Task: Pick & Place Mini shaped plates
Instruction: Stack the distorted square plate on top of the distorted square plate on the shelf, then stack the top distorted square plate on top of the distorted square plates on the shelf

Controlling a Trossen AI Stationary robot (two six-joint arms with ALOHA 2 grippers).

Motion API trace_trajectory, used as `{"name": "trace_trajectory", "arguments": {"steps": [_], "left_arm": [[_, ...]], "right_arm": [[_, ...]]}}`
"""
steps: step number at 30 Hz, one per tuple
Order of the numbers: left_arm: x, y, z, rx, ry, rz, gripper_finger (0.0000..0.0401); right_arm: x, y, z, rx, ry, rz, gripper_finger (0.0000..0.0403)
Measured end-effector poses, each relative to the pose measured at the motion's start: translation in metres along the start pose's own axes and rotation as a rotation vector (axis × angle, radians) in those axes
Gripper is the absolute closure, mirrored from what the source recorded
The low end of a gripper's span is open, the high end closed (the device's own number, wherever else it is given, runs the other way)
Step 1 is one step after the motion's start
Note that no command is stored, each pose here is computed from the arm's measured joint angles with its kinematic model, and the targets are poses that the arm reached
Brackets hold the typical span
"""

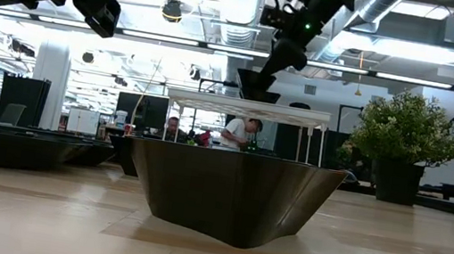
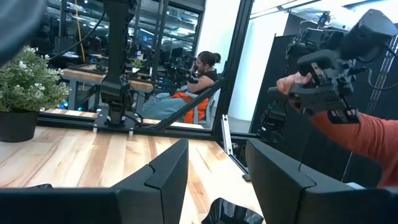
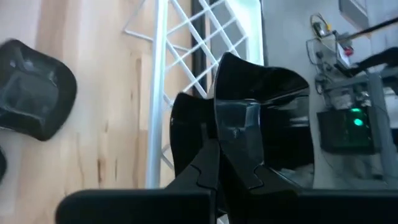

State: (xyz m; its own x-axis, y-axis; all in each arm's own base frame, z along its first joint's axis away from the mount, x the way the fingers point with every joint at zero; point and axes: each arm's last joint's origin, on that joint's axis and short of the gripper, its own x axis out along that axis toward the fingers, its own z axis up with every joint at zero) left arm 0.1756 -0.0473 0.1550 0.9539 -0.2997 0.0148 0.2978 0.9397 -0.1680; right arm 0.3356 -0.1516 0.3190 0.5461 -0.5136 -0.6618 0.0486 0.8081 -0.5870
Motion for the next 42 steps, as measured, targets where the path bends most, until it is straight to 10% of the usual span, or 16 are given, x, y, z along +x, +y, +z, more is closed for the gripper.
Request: {"name": "trace_trajectory", "arguments": {"steps": [13,31,42], "left_arm": [[0.000,0.000,0.001,0.000,-0.006,-0.001,0.0238],[0.000,0.000,0.001,0.000,-0.007,-0.001,0.0238],[0.000,0.000,0.001,0.001,-0.013,-0.002,0.0238]], "right_arm": [[-0.001,0.004,-0.003,-0.008,0.063,-0.010,0.0401],[-0.030,0.008,0.005,0.087,0.017,-0.035,0.0297],[-0.060,0.089,0.017,-0.055,-0.054,0.480,0.0338]]}}
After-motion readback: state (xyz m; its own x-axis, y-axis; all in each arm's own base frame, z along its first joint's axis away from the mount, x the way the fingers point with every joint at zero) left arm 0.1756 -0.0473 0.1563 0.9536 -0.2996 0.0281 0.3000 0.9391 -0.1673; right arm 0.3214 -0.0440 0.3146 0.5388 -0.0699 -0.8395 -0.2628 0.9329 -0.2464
